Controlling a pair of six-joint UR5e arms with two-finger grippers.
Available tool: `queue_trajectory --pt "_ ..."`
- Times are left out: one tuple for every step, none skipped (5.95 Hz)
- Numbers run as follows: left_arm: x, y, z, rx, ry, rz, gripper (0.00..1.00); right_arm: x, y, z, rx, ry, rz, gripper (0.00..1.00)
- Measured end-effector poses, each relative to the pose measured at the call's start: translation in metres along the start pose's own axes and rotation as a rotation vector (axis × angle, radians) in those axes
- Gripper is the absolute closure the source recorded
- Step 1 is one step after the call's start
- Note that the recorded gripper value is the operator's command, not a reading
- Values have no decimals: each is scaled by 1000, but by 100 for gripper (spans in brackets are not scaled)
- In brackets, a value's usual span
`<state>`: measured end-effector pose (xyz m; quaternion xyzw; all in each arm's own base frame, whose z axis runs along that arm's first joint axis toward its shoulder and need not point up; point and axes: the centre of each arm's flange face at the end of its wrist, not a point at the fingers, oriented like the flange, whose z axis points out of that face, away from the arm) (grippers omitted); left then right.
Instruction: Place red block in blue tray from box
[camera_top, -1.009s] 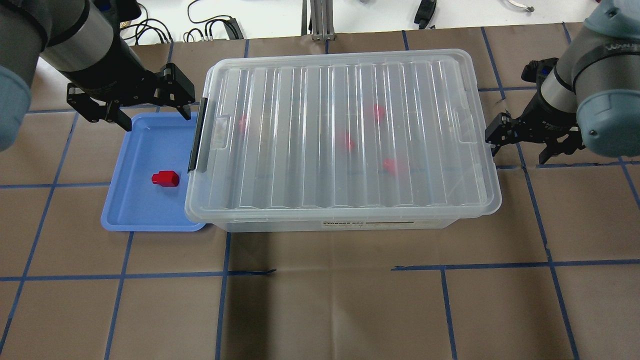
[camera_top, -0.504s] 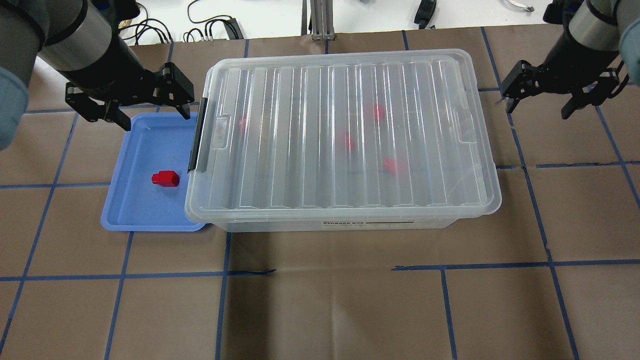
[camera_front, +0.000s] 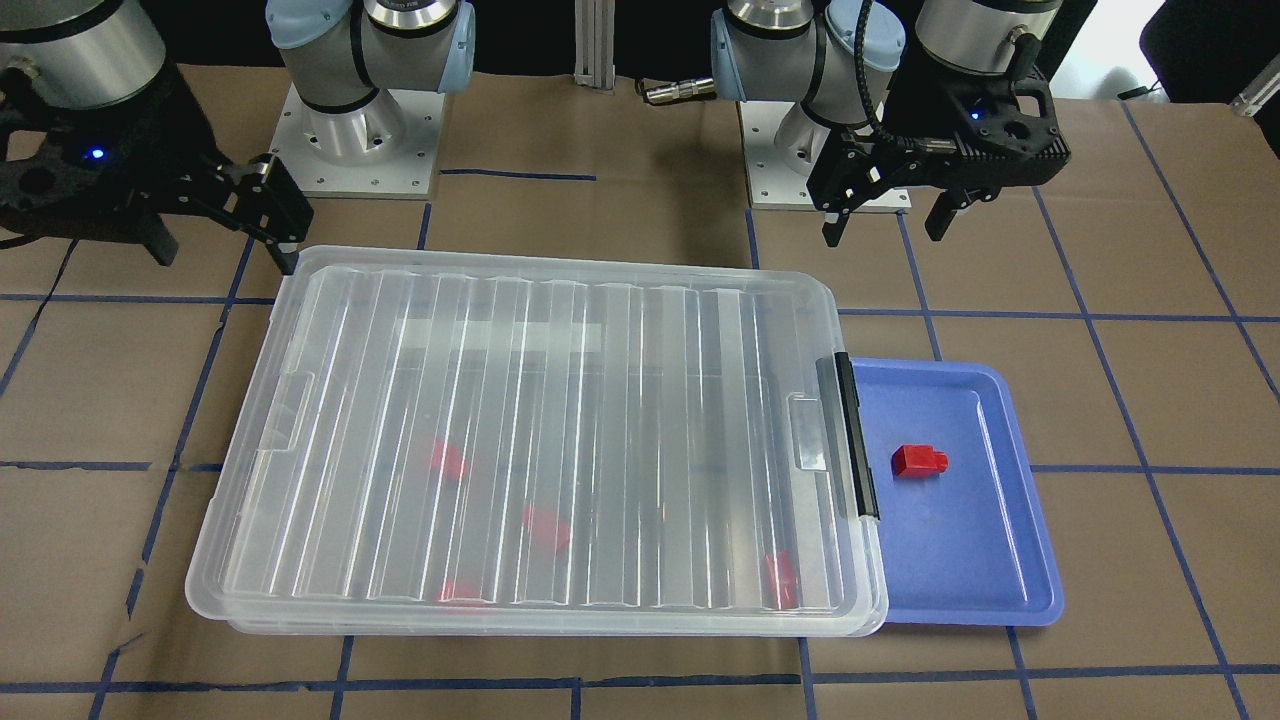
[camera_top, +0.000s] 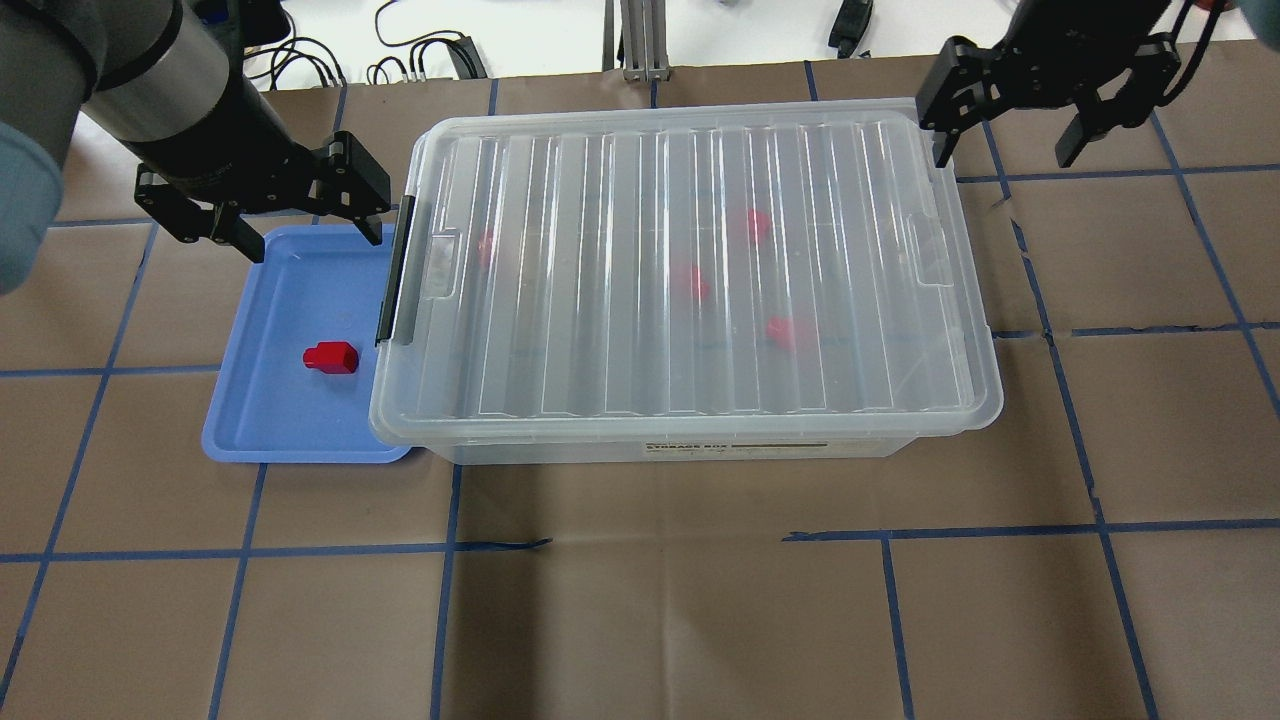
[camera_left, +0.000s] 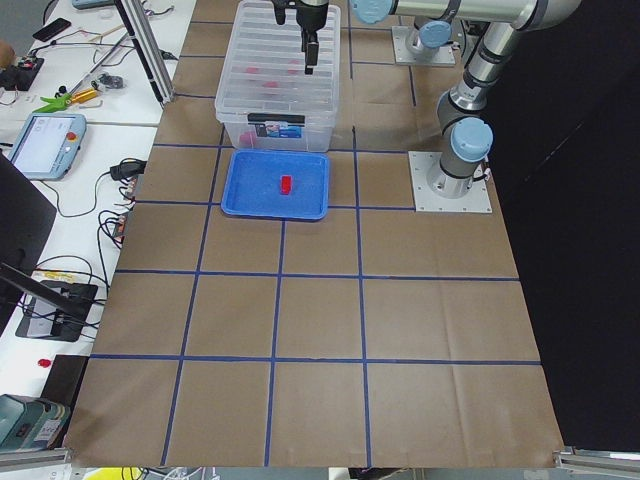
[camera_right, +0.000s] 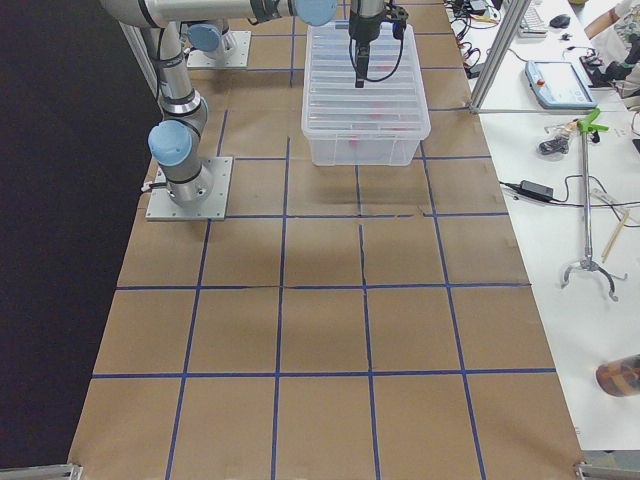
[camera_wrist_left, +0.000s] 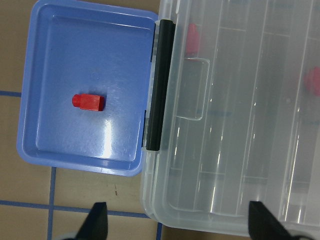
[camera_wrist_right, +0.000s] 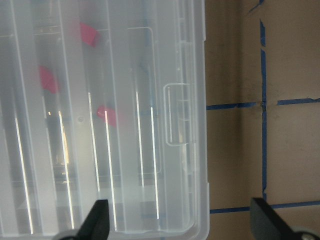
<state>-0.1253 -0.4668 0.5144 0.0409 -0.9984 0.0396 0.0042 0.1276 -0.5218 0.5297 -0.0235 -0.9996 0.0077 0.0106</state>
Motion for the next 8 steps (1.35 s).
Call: queue_trajectory --pt "0 2 -1 -23 3 26 1 -22 6 0 -5 2 -25 0" --pt "-1 3 -2 -32 3 34 1 -30 7 8 -18 1 -35 0" --pt "-1 4 -4 -32 3 36 1 -33 7 17 -31 -3 -40 0" --pt "-1 5 -5 -31 2 36 1 -34 6 24 -42 -6 -42 0" --pt "-1 5 -6 -30 2 37 1 -34 6 26 -46 -7 -40 0" --pt "-1 5 -6 -28 1 37 1 -34 6 27 -47 -6 -39 0" --pt "-2 6 -7 -27 1 37 1 -34 6 27 -49 -5 -38 0" --pt "-2 6 -7 -26 1 37 1 -34 6 27 -50 -3 -38 0"
